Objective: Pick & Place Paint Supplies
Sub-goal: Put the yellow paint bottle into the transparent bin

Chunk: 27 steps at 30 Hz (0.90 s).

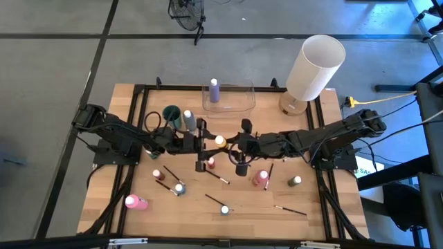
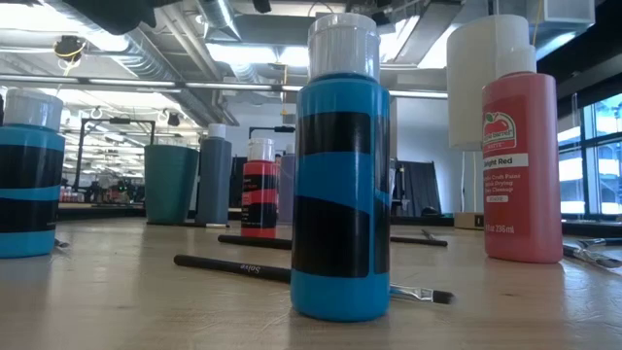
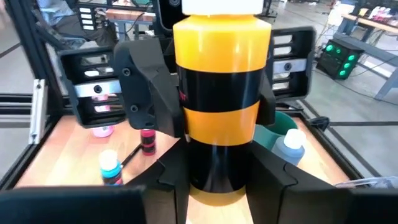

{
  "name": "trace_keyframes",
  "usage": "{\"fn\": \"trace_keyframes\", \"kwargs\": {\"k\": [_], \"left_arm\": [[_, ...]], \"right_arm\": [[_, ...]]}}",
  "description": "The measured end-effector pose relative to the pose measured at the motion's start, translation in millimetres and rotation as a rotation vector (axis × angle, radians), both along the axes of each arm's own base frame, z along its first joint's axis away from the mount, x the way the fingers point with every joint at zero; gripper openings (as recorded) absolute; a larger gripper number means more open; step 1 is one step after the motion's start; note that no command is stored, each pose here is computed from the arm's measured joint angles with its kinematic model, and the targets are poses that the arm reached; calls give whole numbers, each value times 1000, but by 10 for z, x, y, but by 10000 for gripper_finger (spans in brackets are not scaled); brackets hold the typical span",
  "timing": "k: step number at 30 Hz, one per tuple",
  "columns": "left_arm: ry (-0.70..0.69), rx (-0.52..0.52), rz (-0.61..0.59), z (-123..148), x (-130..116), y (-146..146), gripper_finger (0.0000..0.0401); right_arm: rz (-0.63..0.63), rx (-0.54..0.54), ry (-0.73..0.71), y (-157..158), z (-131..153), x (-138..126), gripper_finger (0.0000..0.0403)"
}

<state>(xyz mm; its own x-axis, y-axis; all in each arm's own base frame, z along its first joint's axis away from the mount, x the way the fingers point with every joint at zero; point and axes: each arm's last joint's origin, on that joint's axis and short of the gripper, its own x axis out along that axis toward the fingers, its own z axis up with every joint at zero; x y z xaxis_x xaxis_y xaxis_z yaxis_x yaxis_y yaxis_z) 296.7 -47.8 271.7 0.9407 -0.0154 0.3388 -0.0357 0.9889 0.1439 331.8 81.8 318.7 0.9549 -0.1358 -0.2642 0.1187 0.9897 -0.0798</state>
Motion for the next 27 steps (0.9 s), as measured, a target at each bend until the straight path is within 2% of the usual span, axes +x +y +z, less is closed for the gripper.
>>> {"fn": "trace_keyframes", "kwargs": {"k": [7,12,20,24,27], "left_arm": [[-5,-5,-17,16,-10,-6,219],[-20,-12,-21,112,-77,-1,242],[-53,-29,-24,228,-159,7,245],[-54,5,4,232,-151,49,246],[-19,-24,0,264,-103,93,246]], "right_arm": [[-4,-2,17,-3,-16,-5,113],[-9,-7,28,-8,-27,-8,113],[-17,-11,37,-15,-36,-10,113],[-17,-11,37,-15,-38,-10,113],[-18,-10,37,-16,-38,-10,113]]}}
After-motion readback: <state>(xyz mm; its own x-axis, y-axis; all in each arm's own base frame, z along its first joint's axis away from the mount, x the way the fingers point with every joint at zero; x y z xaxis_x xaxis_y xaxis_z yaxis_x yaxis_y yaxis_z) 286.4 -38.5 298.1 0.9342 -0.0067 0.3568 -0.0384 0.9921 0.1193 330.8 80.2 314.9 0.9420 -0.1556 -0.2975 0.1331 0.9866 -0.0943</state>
